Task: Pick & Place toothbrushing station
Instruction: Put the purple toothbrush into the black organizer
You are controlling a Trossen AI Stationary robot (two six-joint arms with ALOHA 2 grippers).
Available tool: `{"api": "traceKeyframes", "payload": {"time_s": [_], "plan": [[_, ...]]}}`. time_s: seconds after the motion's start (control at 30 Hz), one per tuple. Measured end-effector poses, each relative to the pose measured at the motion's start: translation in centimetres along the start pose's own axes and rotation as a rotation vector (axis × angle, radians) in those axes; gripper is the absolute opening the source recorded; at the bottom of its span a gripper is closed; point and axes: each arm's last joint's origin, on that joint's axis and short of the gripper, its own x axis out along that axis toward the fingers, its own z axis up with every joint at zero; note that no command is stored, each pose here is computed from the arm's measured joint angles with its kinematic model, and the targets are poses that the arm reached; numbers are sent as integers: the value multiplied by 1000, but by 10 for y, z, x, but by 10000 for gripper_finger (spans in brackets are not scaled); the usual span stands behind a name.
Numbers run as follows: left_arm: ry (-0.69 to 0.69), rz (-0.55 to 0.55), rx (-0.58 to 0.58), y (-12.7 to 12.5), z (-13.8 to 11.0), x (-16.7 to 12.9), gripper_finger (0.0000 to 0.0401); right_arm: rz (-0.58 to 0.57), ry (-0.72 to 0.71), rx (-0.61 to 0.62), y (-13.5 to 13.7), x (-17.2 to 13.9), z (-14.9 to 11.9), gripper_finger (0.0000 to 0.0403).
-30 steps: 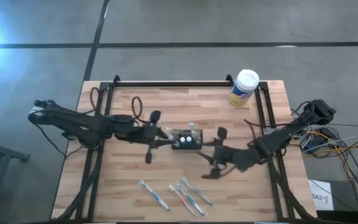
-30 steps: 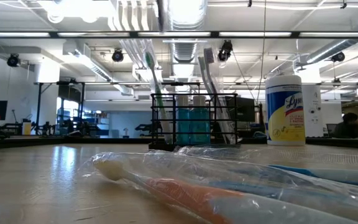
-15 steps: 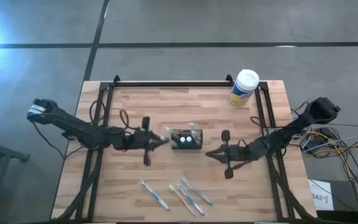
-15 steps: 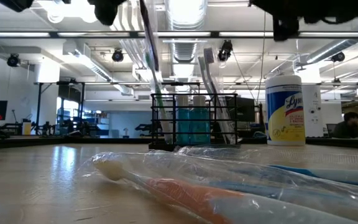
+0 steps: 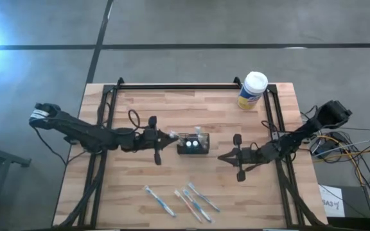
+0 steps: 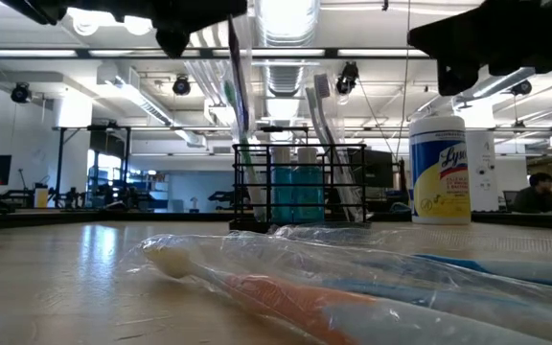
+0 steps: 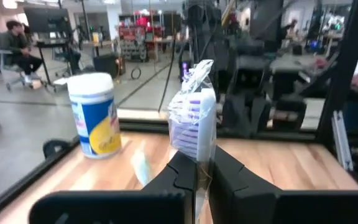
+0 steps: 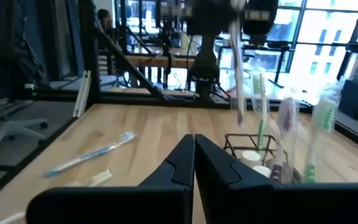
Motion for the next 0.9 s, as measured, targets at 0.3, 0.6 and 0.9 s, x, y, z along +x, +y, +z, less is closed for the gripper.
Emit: {"api": "traceKeyframes", "payload": {"time_s": [0.3, 0.6, 0.9], "plan": [[93, 5, 21, -5, -25, 13, 16, -3, -21, 13, 1, 4, 6, 8], [163, 28, 49, -8, -54, 29, 16, -5, -22, 9, 2, 4, 7, 8], [192, 53, 40, -6, -79, 43, 16, -5, -24, 13, 2, 4, 7, 8]]}}
